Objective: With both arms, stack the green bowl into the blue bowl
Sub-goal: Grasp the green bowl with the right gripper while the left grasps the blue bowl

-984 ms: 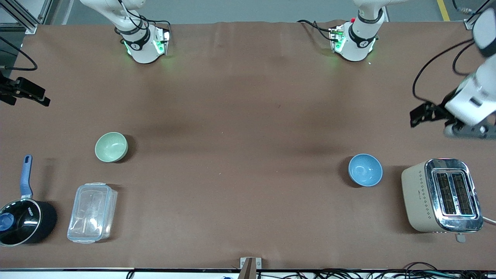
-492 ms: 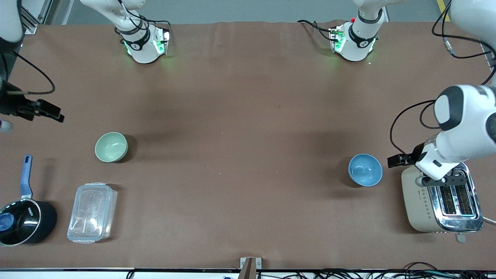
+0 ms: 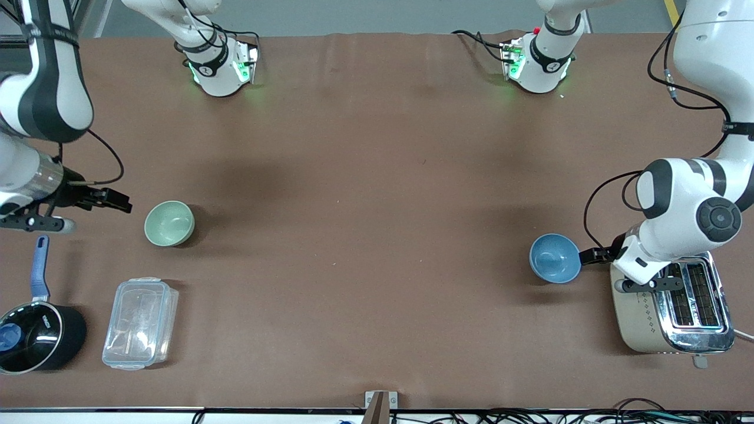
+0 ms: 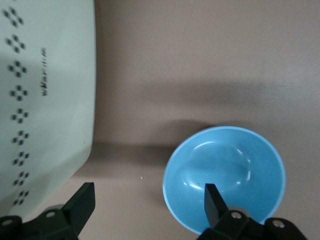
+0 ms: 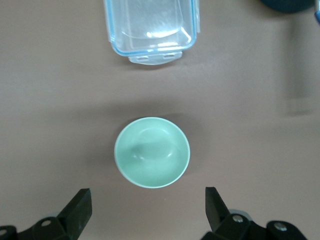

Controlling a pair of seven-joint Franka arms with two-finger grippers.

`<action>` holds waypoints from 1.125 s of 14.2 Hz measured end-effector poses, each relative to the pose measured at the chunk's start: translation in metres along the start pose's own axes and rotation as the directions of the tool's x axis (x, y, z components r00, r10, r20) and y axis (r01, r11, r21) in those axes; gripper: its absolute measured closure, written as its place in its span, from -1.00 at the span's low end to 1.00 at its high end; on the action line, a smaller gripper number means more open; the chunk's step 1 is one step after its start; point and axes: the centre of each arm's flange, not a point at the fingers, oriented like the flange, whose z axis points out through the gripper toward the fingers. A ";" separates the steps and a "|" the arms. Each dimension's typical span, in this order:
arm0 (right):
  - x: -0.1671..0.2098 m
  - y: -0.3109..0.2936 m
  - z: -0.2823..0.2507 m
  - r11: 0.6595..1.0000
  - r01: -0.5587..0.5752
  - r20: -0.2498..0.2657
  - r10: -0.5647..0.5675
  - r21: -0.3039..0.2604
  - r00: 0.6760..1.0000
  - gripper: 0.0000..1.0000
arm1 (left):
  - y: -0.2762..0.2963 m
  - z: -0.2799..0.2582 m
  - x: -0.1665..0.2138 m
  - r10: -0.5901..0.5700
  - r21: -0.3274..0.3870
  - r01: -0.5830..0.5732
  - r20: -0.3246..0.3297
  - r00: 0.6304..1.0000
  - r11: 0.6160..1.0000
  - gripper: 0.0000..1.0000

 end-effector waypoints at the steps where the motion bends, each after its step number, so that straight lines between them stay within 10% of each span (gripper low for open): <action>1: 0.003 0.009 0.014 1.000 0.002 0.012 -0.002 -0.002 1.000 -1.00 | 0.001 0.009 -0.002 0.002 -0.002 -0.002 0.006 1.000 1.000 -0.80; 7: 0.014 0.033 0.096 1.000 -0.010 0.116 0.011 -0.009 0.993 -1.00 | 0.005 0.045 -0.011 0.010 -0.012 -0.009 0.049 0.999 1.000 -0.49; 16: 0.015 0.042 0.171 0.999 -0.012 0.119 0.008 0.033 0.993 -0.99 | 0.016 0.052 -0.011 0.026 -0.017 -0.025 0.055 0.998 1.000 0.93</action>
